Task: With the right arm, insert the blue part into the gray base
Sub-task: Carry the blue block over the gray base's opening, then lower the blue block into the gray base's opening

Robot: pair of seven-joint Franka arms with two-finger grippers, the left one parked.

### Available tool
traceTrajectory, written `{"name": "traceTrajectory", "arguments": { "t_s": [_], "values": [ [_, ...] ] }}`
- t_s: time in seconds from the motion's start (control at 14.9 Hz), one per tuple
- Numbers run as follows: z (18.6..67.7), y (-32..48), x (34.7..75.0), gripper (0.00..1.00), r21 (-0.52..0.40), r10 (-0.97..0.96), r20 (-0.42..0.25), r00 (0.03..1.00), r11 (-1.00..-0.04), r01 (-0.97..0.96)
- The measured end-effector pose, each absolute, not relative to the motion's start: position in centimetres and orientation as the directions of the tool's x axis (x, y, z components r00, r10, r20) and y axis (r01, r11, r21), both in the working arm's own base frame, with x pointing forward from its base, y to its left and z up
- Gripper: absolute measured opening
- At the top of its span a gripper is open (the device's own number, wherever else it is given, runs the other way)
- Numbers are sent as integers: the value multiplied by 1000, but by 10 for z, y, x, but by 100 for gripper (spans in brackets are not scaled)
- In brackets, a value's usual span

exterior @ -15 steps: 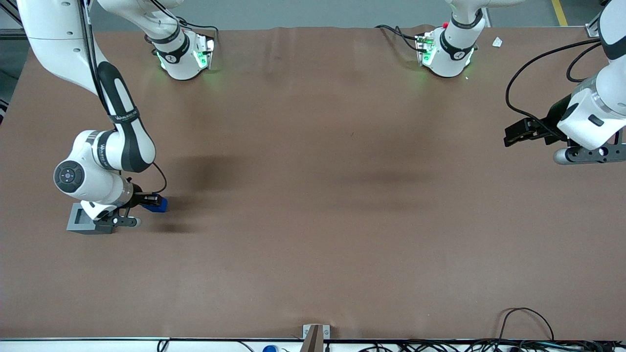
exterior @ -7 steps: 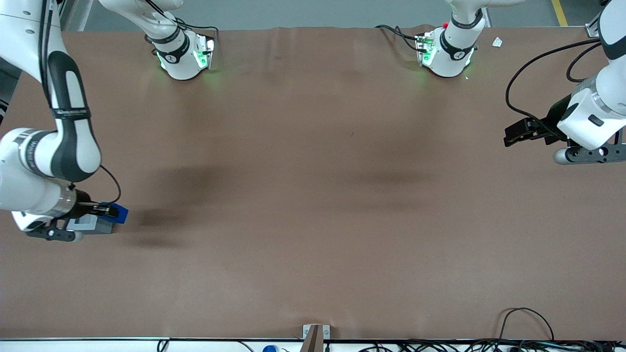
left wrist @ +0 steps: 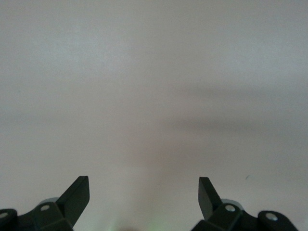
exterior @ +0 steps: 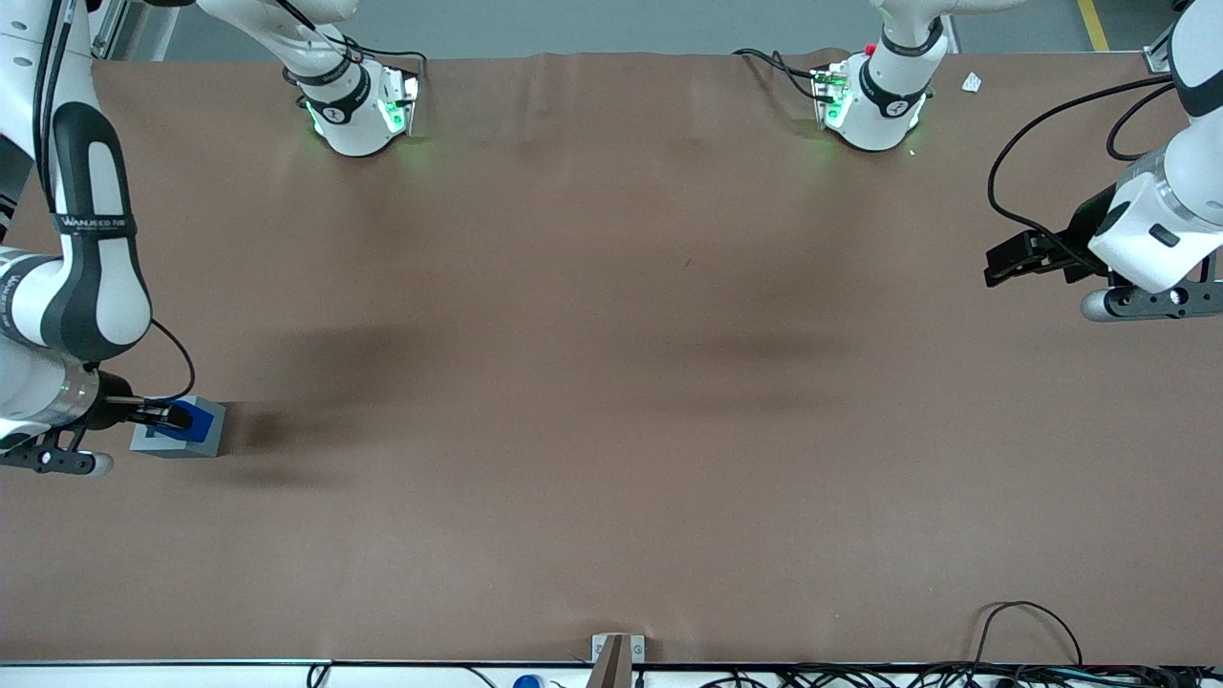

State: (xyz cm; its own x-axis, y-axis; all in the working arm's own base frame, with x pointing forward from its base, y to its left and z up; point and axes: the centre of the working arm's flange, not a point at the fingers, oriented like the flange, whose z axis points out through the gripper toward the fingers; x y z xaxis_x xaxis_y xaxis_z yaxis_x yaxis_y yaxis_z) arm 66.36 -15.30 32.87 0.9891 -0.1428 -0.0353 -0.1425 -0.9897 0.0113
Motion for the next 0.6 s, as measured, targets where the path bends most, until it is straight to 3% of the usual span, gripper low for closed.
{"name": "traceTrajectory", "arguments": {
  "t_s": [0.6],
  "values": [
    [324,-204,661,51,19,-111,-71,991,-994,-110]
  ]
}}
